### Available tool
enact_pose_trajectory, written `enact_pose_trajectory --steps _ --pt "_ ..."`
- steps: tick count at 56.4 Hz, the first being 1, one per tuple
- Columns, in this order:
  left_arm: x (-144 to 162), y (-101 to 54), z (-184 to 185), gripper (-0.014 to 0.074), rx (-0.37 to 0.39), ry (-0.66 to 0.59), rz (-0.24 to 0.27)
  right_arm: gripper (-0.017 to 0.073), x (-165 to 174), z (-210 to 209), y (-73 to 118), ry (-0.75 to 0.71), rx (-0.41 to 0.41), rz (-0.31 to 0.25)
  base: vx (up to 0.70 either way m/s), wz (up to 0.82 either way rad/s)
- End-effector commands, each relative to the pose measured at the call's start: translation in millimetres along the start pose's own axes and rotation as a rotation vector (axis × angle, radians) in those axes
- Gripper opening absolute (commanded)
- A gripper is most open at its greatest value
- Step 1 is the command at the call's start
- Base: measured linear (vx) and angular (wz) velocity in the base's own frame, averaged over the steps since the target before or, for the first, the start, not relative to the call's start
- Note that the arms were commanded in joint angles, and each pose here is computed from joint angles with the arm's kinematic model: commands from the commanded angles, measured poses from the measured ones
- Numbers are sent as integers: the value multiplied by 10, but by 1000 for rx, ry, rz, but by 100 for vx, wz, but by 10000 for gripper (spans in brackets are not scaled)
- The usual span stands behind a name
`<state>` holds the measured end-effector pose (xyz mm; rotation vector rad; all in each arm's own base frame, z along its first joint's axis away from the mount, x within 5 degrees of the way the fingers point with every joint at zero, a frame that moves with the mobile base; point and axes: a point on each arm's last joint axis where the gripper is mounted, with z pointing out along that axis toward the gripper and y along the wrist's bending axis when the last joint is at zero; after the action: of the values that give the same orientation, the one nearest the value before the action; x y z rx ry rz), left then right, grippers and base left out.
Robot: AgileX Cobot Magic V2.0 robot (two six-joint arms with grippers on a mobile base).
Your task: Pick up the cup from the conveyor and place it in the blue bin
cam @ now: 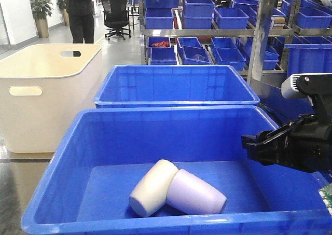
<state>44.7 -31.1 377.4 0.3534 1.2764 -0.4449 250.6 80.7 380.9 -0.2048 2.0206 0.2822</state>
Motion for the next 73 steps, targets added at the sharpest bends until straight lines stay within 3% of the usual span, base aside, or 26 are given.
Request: enact_pose_trajectory --steps 1,12,17,24,27,28,34,36,45,62,73 --pt "-120 40 4 -7 -42 -69 -18 539 -183 -117 15 -129 -9 -6 0 0" --pt "-75 39 12 -7 -38 -54 -33 539 -183 -117 15 -129 -9 -6 0 0" --pt "46 71 22 -7 -73 -37 -31 539 -183 -117 15 -129 -9 -6 0 0" --pt "331 135 -14 -7 -154 -7 -104 539 -183 -117 15 -129 -9 -6 0 0" --pt "503 151 -47 -7 -179 36 -14 539 -183 -117 15 -129 -9 -6 0 0" --pt "571 161 -70 -7 -195 55 62 539 -183 -117 15 -129 -9 -6 0 0" --pt "679 198 -174 -7 -273 87 355 539 -183 -117 15 -129 -9 -6 0 0" --pt "750 208 -205 -7 -294 104 389 539 -184 -114 15 -130 -9 -6 0 0" --pt "787 199 -380 -7 -398 51 434 539 -180 -114 15 -125 -9 -6 0 0" --pt "777 179 -485 -7 -478 6 463 539 -179 -114 15 -125 -9 -6 0 0" --pt "1369 275 -477 -7 -485 186 439 539 -179 -114 15 -125 -9 -6 0 0"
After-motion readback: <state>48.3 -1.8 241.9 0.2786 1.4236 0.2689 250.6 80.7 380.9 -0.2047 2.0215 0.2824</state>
